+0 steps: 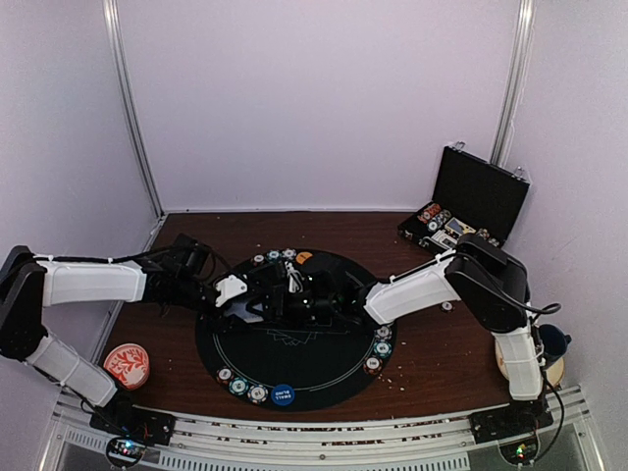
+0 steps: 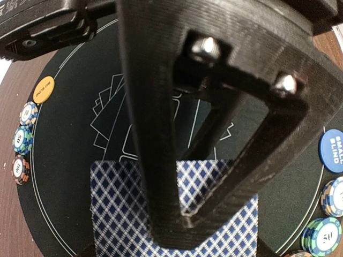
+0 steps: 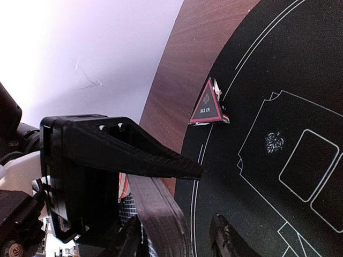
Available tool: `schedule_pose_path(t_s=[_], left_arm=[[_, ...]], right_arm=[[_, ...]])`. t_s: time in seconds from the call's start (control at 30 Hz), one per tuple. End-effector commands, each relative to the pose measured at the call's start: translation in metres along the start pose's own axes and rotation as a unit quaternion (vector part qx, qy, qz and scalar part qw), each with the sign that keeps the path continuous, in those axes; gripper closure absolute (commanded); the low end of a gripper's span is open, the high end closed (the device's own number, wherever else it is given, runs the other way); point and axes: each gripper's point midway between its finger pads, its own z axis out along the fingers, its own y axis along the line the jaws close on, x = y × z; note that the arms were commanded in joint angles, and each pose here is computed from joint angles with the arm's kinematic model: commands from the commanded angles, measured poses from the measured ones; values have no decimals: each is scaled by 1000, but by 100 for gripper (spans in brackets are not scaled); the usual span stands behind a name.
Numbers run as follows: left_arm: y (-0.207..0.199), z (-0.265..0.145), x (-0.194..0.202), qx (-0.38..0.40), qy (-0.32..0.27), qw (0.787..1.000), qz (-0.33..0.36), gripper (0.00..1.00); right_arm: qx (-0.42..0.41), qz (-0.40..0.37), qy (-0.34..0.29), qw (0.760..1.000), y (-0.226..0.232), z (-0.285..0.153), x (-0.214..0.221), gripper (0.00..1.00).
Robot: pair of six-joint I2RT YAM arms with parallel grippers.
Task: Distribute texas hold em gaming equipment
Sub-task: Pass from the right arm to the left, then pick up the poker card from the face-down deck piles.
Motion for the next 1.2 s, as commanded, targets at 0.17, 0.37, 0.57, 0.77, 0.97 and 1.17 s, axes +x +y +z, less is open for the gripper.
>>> schedule_pose_path(t_s=[0.17, 0.37, 0.57, 0.77, 0.97, 1.17], left_arm=[[6, -2, -16, -2, -23, 1000, 11, 93], [5, -2, -16, 0, -23, 1000, 10, 93], [4, 0, -14, 3, -20, 1000, 9, 93], [5, 2, -11, 4, -15, 1000, 6, 92], [6, 3, -11, 2, -14, 1000, 4, 92], [4, 4, -11, 8, -13, 1000, 3, 92]], right_arm=[[24, -8, -18, 1000, -8, 2, -10, 63], [66, -5, -33, 997, -28, -12, -16, 75], [76, -8, -32, 997, -32, -18, -18, 77], [103, -10, -40, 994, -40, -24, -22, 76], [110, -10, -43, 993, -42, -28, -23, 68], [85, -15, -32, 996, -31, -19, -24, 57]])
